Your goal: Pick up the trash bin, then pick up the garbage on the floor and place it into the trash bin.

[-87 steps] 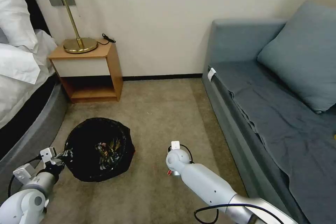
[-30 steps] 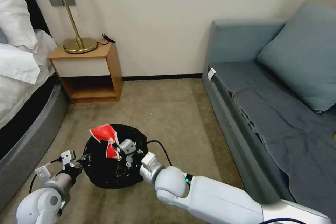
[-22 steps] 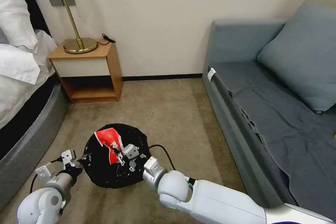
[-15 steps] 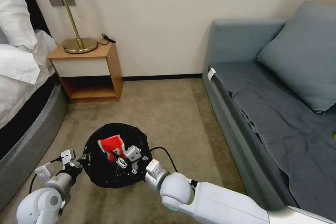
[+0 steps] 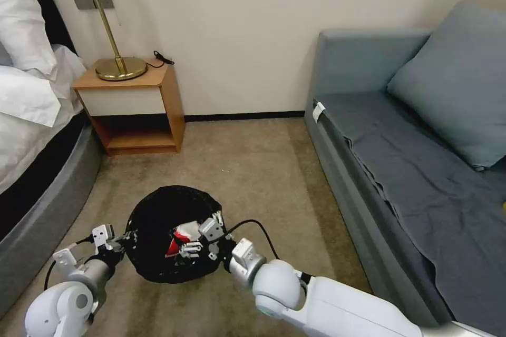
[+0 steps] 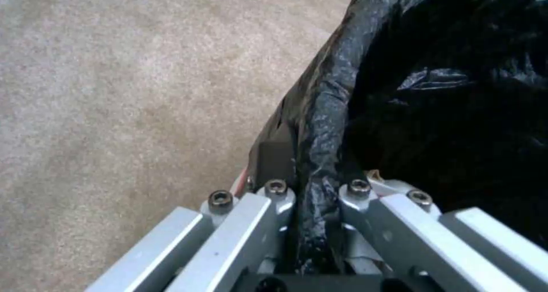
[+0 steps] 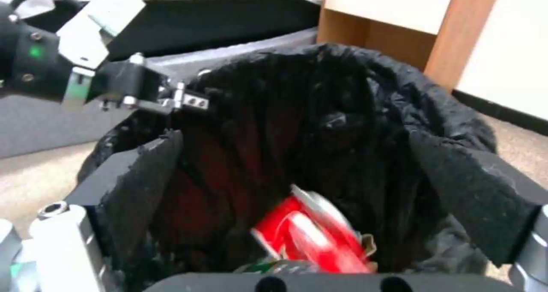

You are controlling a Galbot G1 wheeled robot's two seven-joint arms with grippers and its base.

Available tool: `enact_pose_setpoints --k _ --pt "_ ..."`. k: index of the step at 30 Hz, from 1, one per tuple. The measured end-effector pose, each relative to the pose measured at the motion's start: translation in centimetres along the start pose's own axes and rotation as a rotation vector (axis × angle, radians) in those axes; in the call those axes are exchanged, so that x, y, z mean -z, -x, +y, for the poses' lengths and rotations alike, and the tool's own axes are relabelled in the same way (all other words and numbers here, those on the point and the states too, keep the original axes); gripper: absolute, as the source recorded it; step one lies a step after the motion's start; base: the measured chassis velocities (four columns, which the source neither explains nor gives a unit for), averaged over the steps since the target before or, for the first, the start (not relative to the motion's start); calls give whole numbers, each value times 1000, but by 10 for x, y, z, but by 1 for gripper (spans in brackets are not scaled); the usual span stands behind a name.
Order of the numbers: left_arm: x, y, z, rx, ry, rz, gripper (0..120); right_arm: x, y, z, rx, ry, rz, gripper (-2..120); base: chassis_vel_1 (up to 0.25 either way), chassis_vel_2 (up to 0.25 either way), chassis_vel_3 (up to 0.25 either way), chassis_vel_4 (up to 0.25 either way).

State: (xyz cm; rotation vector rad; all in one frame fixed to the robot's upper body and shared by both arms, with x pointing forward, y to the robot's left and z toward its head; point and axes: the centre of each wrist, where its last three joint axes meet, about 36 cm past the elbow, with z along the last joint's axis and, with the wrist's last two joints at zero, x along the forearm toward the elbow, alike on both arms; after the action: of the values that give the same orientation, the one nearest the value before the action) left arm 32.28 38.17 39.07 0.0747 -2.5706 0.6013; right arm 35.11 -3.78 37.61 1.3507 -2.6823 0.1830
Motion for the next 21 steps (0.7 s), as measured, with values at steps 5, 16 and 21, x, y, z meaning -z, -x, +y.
enact_pose_setpoints --k 5,16,21 --pt "-4 2 0 2 -4 12 3 6 3 -8 -60 -22 -37 100 0 0 0 0" --pt "-9 13 -3 1 -2 40 3 10 -45 -67 -474 -181 -41 100 0 0 0 0" --pt "-10 18 -7 -2 8 48 3 4 -84 -73 -629 -184 1 100 0 0 0 0"
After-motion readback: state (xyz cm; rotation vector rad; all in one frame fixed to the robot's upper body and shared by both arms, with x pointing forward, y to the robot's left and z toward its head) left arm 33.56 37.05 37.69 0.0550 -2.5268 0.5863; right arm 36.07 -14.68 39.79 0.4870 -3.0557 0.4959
